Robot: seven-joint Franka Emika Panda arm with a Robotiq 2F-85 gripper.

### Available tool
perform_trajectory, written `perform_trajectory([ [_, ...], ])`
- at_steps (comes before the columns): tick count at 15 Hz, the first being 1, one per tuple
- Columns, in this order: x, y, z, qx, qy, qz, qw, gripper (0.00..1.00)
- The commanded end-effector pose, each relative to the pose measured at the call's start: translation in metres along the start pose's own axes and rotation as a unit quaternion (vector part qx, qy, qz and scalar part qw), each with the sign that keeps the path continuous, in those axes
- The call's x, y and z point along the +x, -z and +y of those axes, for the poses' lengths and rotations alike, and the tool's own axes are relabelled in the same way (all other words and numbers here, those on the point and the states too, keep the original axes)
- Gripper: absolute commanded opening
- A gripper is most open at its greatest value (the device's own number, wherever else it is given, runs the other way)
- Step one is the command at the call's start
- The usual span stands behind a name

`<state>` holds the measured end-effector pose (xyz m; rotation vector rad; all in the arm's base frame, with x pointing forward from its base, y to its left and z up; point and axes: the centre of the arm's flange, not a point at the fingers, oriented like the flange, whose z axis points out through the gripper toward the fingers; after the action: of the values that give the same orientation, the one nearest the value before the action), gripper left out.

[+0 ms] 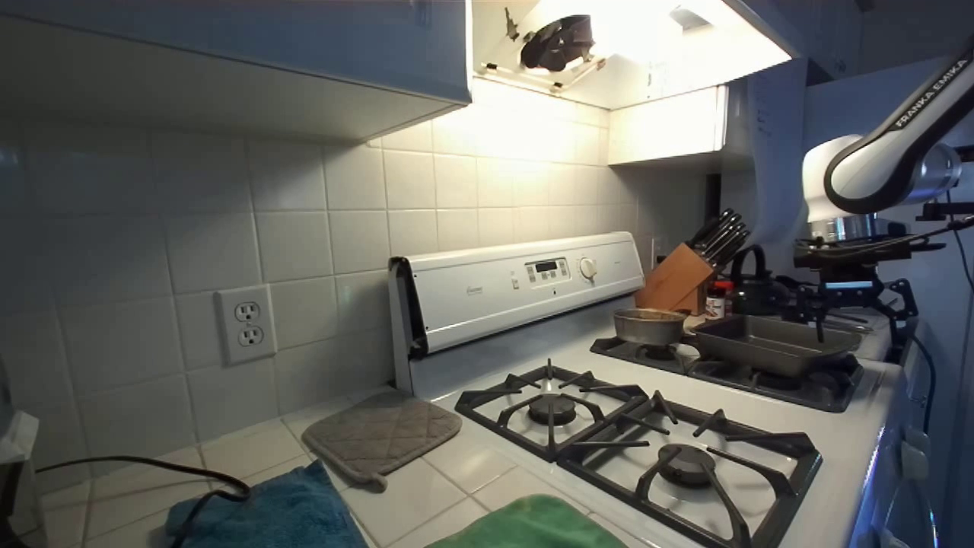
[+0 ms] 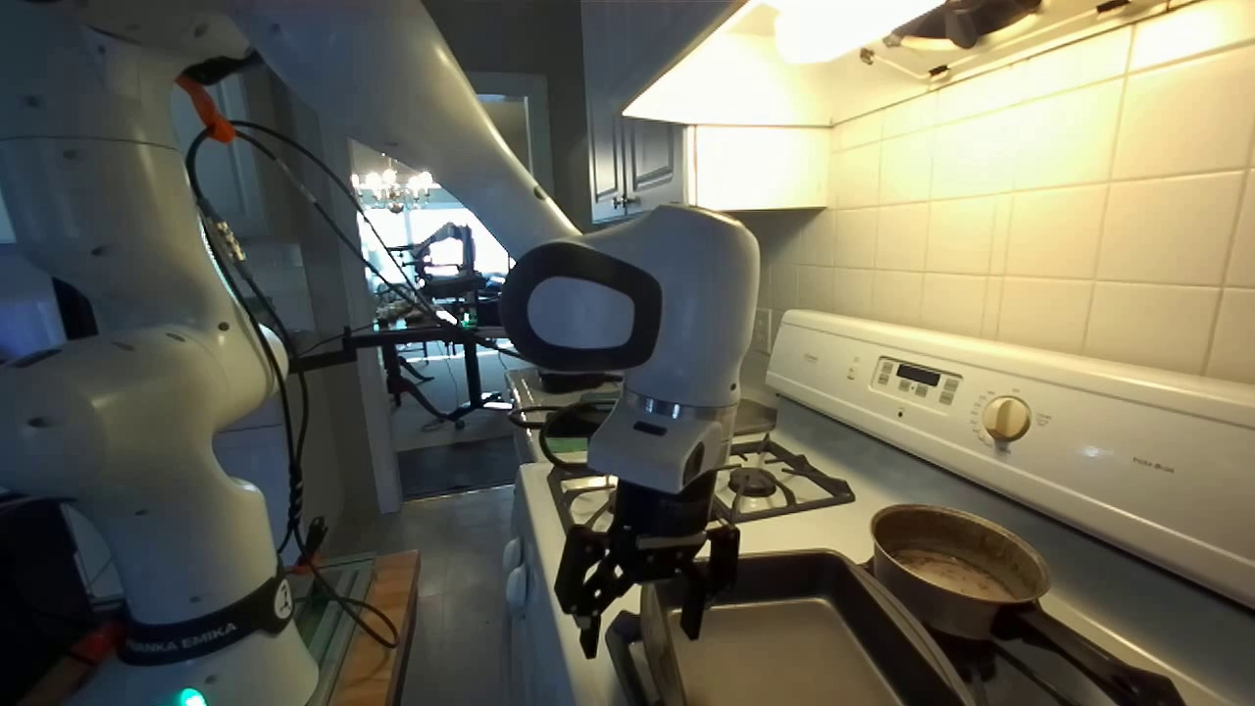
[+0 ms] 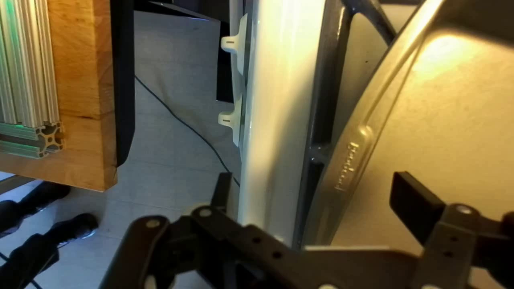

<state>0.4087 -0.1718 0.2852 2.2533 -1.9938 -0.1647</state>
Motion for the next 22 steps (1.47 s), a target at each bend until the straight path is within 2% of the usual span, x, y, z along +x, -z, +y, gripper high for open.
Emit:
perform_trajectory([
  [1, 0.003, -0.007, 0.008, 0.0, -0.003, 0.023, 0.9997, 1.0],
  [8, 0.021, -0.013, 0.026, -0.03, 0.029, 0.042, 0.9983, 1.0],
  [15, 0.04, -0.018, 0.031, -0.038, 0.019, 0.051, 0.9978, 1.0],
  [19, 0.044, -0.005, 0.023, 0.024, 0.011, 0.052, 0.9983, 1.0],
  [22, 0.048, 0.01, 0.017, 0.081, 0.028, 0.059, 0.9945, 1.0],
])
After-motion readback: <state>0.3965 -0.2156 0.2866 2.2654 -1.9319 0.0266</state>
